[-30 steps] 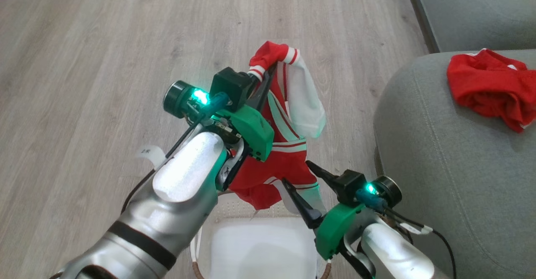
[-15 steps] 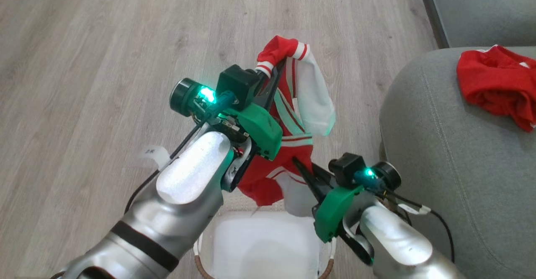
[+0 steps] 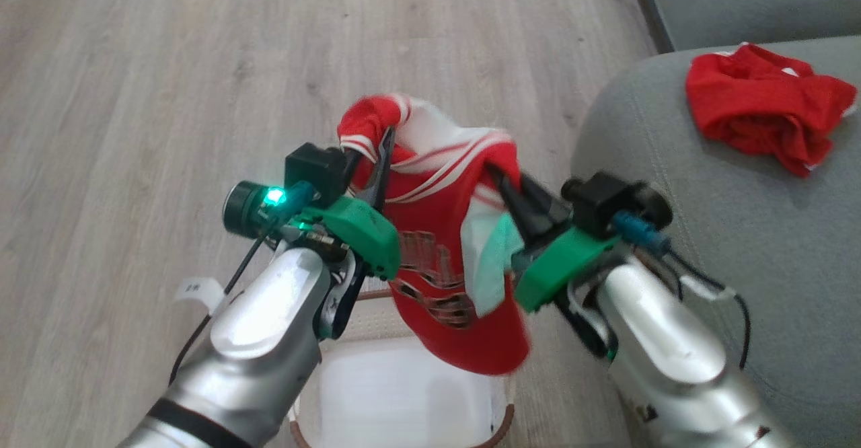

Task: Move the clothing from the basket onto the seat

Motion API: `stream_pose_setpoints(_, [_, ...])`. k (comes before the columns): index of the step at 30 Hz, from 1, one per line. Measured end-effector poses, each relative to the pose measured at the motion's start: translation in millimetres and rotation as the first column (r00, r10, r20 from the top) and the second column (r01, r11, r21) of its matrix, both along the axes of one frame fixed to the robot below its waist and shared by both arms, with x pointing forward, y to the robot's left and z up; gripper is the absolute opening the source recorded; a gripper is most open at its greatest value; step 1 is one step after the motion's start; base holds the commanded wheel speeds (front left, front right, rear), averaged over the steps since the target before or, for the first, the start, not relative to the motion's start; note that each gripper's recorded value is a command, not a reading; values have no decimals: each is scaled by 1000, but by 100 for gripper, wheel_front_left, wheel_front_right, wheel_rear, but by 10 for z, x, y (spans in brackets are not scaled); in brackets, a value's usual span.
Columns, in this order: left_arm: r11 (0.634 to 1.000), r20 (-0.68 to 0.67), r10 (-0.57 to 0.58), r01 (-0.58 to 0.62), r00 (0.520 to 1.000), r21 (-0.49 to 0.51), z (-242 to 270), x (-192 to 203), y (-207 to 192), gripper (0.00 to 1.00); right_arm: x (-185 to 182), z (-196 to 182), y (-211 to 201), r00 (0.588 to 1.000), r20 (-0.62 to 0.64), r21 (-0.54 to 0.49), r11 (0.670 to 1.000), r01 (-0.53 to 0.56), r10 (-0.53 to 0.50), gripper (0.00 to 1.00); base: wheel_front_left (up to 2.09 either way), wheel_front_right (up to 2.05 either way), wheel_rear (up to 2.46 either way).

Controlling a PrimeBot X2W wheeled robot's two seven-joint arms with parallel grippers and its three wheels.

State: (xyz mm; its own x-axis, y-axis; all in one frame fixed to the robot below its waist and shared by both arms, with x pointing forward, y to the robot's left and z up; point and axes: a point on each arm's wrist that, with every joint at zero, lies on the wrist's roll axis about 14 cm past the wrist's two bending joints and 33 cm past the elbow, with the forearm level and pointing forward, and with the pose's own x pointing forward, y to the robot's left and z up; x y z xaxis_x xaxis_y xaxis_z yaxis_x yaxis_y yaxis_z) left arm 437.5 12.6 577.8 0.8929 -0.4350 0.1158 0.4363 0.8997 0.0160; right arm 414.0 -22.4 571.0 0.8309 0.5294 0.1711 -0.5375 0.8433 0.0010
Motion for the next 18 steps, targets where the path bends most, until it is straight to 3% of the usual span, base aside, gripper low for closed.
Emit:
stream_pose_setpoints(1, [1000,-6,0,0,1000,-4,-28,-3,-8,100,25,96,-57,999,28,4,1000,15,-15,0,0,0,0])
stream_pose_setpoints(9, [998,-25,-59,59,998,-25,-122,-54,-237,100,147,536,-664,974,166,-18,987,158,-153,0,0,0,0])
stream_pose_setpoints(18, [982,-57,-186,185,981,-24,-297,-193,-688,100,60,892,-1484,906,275,-37,938,345,-323,0,0,0,0])
